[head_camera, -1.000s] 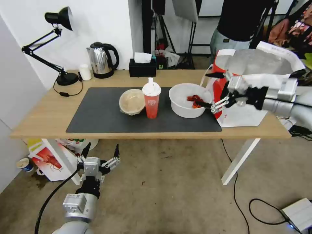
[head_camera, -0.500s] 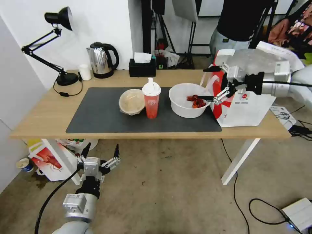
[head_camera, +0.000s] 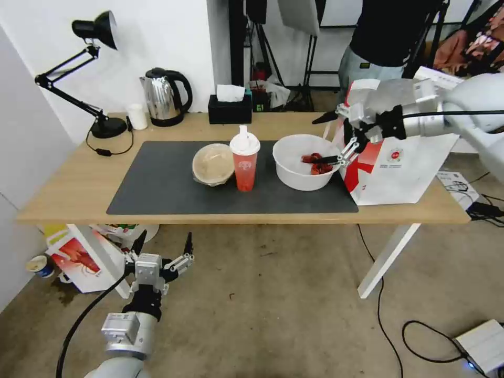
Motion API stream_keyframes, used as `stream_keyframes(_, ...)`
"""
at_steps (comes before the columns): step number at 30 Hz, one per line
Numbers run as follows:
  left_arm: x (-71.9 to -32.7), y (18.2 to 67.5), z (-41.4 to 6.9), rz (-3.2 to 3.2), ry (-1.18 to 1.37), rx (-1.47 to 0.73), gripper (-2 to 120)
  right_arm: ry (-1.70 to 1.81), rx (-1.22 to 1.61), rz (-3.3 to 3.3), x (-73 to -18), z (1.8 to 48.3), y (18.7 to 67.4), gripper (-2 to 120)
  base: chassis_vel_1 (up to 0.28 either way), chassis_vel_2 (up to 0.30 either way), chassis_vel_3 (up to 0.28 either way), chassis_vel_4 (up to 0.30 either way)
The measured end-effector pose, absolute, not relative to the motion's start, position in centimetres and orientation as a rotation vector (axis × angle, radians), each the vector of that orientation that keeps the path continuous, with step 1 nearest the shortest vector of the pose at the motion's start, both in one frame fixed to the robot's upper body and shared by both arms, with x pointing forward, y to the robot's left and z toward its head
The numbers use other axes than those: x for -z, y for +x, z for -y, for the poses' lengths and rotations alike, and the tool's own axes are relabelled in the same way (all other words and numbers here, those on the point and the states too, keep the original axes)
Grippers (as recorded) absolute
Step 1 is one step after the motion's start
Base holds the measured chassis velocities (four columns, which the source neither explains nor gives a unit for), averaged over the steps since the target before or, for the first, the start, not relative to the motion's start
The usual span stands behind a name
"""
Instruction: Pick up the trash from the table and place it into the takeout bag.
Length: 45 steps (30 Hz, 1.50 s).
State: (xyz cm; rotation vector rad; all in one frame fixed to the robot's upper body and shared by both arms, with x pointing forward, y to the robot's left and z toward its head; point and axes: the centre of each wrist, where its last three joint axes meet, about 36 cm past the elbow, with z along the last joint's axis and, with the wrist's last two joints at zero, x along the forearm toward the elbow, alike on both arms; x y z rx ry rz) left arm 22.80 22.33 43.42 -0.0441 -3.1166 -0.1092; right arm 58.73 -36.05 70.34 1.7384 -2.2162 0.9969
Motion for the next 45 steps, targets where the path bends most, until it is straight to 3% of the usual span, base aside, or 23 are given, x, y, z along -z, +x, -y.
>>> stream_keyframes(27,-43.4,22.8,-22.3,3.117,-0.044,0.109,100,1.473,-0.615,2.366,-62.0,34.4,58.5,100,0.000,0.000,0.000,0.000)
stream_keyframes(45,-43.4,22.8,-22.3,3.117,-0.044,0.109,100,1.473,-0.592,2.237,-62.2,34.0,59.7,100,0.000,0.000,0.000,0.000)
